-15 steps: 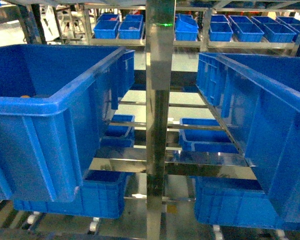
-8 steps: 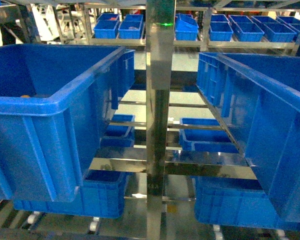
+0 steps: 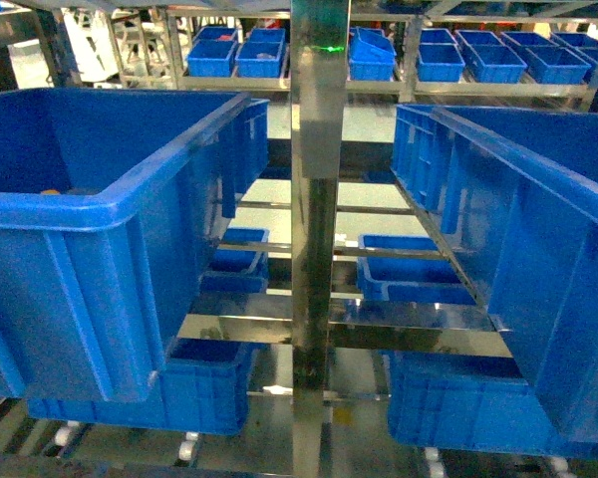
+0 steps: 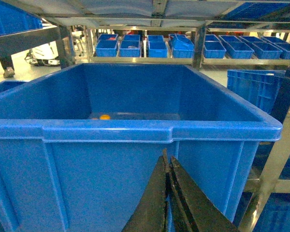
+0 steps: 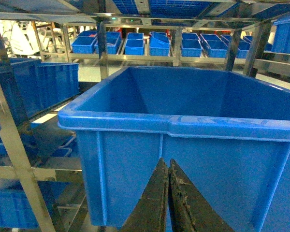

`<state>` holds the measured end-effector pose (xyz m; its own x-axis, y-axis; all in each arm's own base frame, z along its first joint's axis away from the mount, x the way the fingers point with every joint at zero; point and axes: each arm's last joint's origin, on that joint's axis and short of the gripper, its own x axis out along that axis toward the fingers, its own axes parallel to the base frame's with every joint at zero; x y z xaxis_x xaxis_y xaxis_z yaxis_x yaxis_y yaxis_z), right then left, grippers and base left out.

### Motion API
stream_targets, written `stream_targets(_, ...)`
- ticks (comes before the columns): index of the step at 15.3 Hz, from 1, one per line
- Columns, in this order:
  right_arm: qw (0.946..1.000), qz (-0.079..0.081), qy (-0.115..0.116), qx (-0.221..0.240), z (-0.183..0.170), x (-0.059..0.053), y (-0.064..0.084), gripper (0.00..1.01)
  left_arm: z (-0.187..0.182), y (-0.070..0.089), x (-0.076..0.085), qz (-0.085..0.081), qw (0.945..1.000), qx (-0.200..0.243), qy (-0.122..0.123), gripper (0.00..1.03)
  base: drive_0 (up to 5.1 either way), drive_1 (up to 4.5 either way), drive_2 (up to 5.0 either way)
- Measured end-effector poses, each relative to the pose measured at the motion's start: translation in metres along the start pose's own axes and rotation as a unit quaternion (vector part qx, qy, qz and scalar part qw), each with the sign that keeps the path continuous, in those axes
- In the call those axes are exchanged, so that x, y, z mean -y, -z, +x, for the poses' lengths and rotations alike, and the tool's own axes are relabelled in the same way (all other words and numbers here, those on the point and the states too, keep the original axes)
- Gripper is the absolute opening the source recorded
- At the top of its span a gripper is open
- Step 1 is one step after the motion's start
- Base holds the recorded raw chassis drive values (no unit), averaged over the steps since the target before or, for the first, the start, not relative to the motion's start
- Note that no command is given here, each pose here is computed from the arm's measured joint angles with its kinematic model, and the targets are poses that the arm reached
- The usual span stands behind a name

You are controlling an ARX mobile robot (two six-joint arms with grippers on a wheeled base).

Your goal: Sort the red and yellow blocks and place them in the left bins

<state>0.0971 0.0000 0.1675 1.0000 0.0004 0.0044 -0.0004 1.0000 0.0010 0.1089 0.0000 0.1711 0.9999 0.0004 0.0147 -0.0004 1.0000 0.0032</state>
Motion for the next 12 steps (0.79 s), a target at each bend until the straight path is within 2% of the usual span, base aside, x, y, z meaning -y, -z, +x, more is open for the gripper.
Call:
stream_targets(1, 1.0, 0.0, 0.0, 0.0, 0.0, 0.0, 0.0, 0.02, -0.001, 0.0, 0.0, 0.0, 1.0, 0.001, 0.0, 0.02, 0.0, 0.0, 0.0)
stream_targets(2, 1.0, 0.0, 0.0, 0.0, 0.0, 0.0, 0.0, 0.02, -0.006, 0.004, 0.0, 0.0, 0.9998, -0.018, 0.0, 0.02, 0.0, 0.0, 0.0)
stream_targets(4, 1.0, 0.0, 0.0, 0.001, 0.0, 0.0, 0.0, 0.02, -0.012, 0.002, 0.0, 0.0, 1.0, -0.002, -0.001, 0.02, 0.0, 0.0, 0.0)
stream_targets(8, 1.0, 0.0, 0.0, 0.0, 0.0, 0.0, 0.0, 0.02, -0.012, 0.003, 0.0, 0.0, 1.0, -0.007, 0.0, 0.02, 0.0, 0.0, 0.0)
stream_targets(9, 1.0, 0.0, 0.0, 0.0, 0.0, 0.0, 0.0, 0.08, -0.012, 0.003, 0.0, -0.001, 1.0, -0.007, 0.0, 0.11, 0.0, 0.0, 0.0)
stream_targets(12, 1.0, 0.0, 0.0, 0.0, 0.0, 0.0, 0.0, 0.46, -0.012, 0.003, 0.0, -0.001, 1.0, -0.007, 0.0, 0.49, 0.0, 0.0, 0.0)
